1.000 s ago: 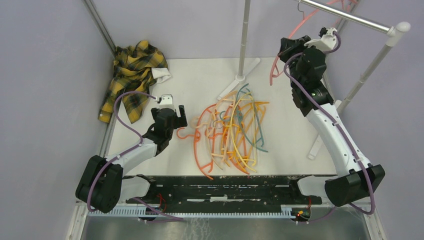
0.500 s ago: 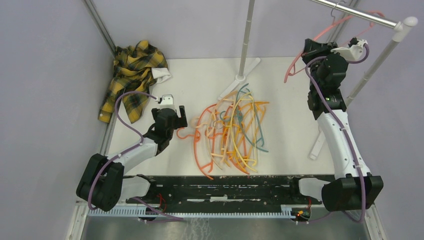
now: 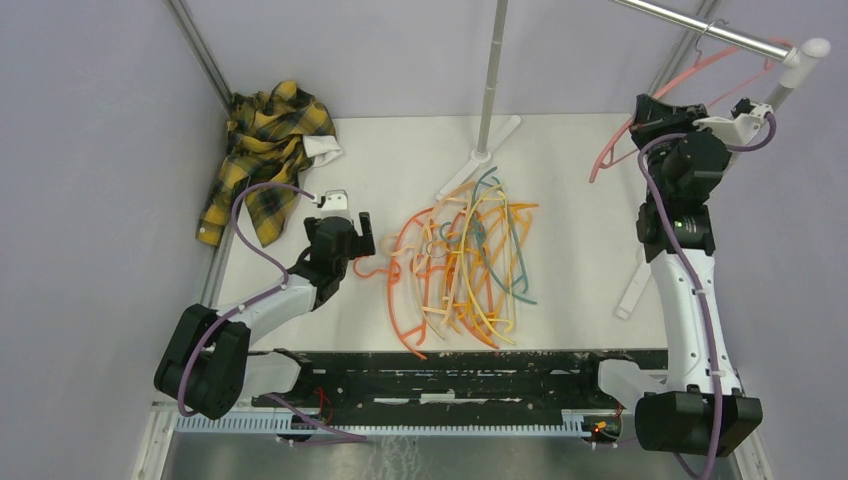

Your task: Organize the hangers

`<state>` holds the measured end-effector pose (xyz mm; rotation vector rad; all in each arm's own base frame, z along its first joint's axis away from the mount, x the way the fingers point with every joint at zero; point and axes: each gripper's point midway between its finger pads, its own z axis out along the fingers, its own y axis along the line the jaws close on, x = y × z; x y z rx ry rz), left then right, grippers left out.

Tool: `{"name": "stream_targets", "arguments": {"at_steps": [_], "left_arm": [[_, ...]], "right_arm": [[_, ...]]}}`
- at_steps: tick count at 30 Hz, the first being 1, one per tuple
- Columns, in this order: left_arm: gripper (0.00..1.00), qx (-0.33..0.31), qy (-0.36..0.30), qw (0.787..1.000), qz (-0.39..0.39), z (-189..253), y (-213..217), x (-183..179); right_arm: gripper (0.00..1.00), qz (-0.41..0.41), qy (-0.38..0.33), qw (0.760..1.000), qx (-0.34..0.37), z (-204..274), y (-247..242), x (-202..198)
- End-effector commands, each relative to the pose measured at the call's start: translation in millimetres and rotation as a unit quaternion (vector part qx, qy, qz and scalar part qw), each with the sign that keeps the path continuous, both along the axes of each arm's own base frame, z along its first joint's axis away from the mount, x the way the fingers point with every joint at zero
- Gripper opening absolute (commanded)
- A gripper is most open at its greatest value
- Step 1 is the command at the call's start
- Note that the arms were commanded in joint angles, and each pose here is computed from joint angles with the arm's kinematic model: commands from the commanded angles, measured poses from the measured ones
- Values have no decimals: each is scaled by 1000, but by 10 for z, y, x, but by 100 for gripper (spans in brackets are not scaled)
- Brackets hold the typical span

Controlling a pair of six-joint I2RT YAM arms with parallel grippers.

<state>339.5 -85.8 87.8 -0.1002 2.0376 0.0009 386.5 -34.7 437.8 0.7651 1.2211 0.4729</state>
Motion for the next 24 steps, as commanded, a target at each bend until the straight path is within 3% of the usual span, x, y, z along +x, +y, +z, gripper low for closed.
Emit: {"name": "stream_targets", "arguments": {"at_steps": [1, 14, 19, 24], "left_arm": [[99, 0, -25, 1000, 3, 167, -22, 112], [99, -1, -25, 1000, 3, 169, -24, 115], [99, -2, -26, 1000, 3, 173, -25, 112], [99, -3, -25, 1000, 2, 167, -36, 118]], "right_arm": [[1, -20, 12, 1000, 11, -58, -197, -100], [4, -37, 73, 997, 4, -206, -408, -264], [61, -21, 101, 995, -9, -176, -368, -220], [85, -47, 96, 993, -40, 37, -438, -365]]}}
